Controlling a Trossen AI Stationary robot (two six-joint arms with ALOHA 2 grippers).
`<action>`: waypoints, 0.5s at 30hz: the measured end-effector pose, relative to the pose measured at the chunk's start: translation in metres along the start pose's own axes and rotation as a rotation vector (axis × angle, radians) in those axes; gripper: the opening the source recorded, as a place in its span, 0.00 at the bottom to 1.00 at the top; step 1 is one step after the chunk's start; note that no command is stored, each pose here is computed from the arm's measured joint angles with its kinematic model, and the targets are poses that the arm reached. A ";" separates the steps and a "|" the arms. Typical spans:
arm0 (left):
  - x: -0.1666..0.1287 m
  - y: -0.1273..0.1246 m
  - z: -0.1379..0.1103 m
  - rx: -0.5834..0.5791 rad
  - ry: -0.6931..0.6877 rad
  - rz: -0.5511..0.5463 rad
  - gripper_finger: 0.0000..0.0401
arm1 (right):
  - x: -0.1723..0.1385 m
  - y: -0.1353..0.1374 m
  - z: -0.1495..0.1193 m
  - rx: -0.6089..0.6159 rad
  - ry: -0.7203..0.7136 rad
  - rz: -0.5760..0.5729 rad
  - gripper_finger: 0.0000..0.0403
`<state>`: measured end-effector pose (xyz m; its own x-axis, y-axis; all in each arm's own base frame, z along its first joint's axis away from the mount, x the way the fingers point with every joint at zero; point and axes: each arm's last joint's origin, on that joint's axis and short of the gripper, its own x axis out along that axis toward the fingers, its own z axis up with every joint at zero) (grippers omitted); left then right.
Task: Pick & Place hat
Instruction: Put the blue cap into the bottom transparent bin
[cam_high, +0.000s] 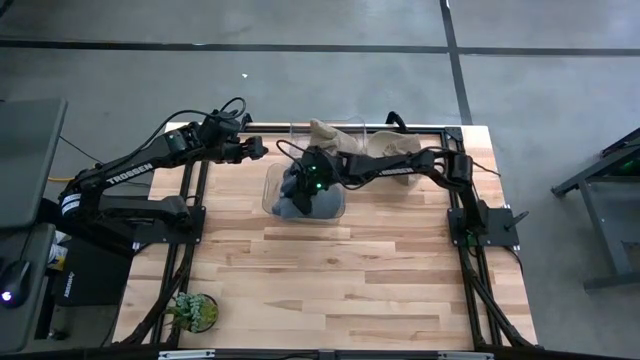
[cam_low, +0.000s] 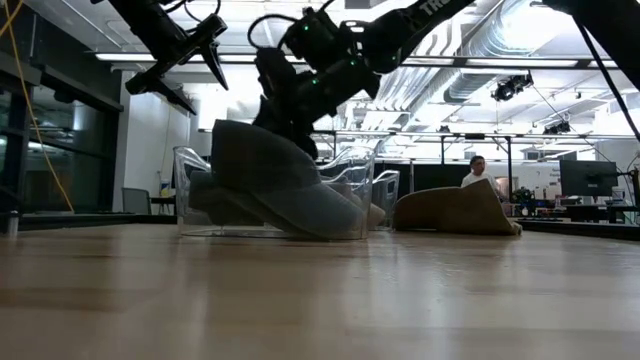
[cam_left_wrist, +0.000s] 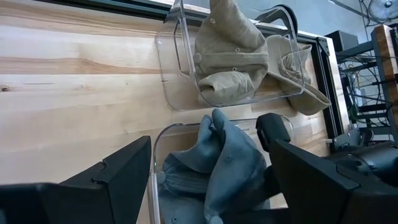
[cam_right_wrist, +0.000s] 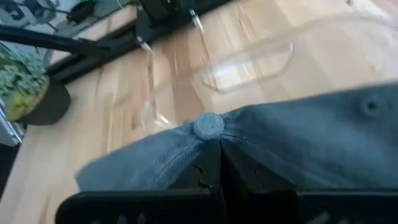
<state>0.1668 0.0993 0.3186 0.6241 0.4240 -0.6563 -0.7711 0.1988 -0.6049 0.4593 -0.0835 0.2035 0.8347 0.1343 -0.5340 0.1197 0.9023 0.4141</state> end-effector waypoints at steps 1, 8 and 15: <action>0.000 0.000 0.000 0.000 0.000 0.000 0.76 | -0.001 0.001 0.003 -0.004 -0.007 0.004 0.00; 0.000 0.000 0.000 -0.001 0.010 -0.006 0.76 | -0.006 0.008 0.019 -0.015 -0.016 0.012 0.00; 0.000 0.000 0.000 -0.002 0.015 -0.008 0.76 | -0.014 0.017 0.035 -0.060 0.002 0.037 0.00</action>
<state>0.1670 0.0989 0.3185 0.6323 0.4091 -0.6579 -0.7657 0.2008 -0.6110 0.4678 -0.0847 0.2436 0.8371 0.1689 -0.5203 0.0563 0.9195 0.3890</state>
